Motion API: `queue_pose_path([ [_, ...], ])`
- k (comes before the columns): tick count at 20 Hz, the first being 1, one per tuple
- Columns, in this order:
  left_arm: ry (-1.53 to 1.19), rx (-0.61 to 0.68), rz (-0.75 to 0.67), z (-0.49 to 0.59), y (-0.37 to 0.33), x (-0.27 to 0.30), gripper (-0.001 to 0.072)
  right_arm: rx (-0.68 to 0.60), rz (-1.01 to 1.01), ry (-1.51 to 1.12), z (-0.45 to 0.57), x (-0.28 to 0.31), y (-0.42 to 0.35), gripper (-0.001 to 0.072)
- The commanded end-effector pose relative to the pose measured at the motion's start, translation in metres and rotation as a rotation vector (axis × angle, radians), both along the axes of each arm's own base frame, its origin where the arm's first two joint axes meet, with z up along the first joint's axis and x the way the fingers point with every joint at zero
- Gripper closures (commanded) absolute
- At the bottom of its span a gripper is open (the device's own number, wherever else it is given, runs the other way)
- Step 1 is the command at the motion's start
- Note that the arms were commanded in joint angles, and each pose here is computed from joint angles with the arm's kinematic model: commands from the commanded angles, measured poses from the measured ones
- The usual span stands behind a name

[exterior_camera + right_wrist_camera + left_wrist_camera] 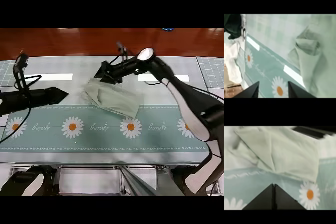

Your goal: Fold the shirts.

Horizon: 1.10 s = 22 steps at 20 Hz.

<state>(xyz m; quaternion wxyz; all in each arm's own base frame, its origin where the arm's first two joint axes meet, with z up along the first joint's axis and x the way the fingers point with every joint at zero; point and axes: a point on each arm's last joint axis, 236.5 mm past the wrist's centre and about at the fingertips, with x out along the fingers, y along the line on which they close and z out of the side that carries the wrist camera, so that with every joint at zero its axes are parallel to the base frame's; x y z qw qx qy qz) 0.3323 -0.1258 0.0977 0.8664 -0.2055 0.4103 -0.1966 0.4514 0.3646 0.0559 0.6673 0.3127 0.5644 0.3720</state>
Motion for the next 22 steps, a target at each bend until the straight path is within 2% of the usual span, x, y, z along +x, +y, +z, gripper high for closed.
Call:
queue_pose_path([
  [1,-0.065,0.005,0.135,0.022,0.044,0.032,0.0690,-0.215,0.018,-0.012,0.031,-0.017,-0.099,0.0297],
  [2,-0.081,0.007,0.173,0.035,0.061,0.035,0.0690,-0.365,-0.018,-0.040,0.041,-0.022,-0.148,0.0296],
  [3,-0.094,0.010,0.207,0.046,0.077,0.036,0.0690,-0.567,-0.082,-0.065,0.050,-0.032,-0.208,0.0295],
  [5,-0.124,-0.003,0.271,0.063,0.100,0.034,0.0690,-0.919,-0.293,-0.088,0.069,-0.058,-0.321,0.0294],
  [6,-0.130,-0.013,0.282,0.066,0.102,0.030,0.0690,-0.987,-0.406,-0.093,0.072,-0.071,-0.353,0.0293],
  [8,-0.117,-0.033,0.252,0.061,0.089,0.022,0.0690,-0.913,-0.557,-0.118,0.049,-0.089,-0.368,0.0292],
  [12,-0.020,-0.046,0.116,0.025,0.042,0.000,0.0690,-0.576,-0.679,0.010,-0.050,-0.111,-0.324,0.0292],
  [15,0.038,-0.050,0.015,-0.002,0.006,-0.017,0.0690,-0.344,-0.625,0.165,-0.106,-0.116,-0.271,0.0292],
  [19,0.082,-0.049,-0.053,-0.022,-0.018,-0.030,0.0690,-0.096,-0.562,0.260,-0.128,-0.100,-0.224,0.0293],
  [22,0.087,-0.056,-0.052,-0.024,-0.021,-0.028,0.0690,-0.062,-0.515,0.300,-0.142,-0.094,-0.209,0.0293],
])
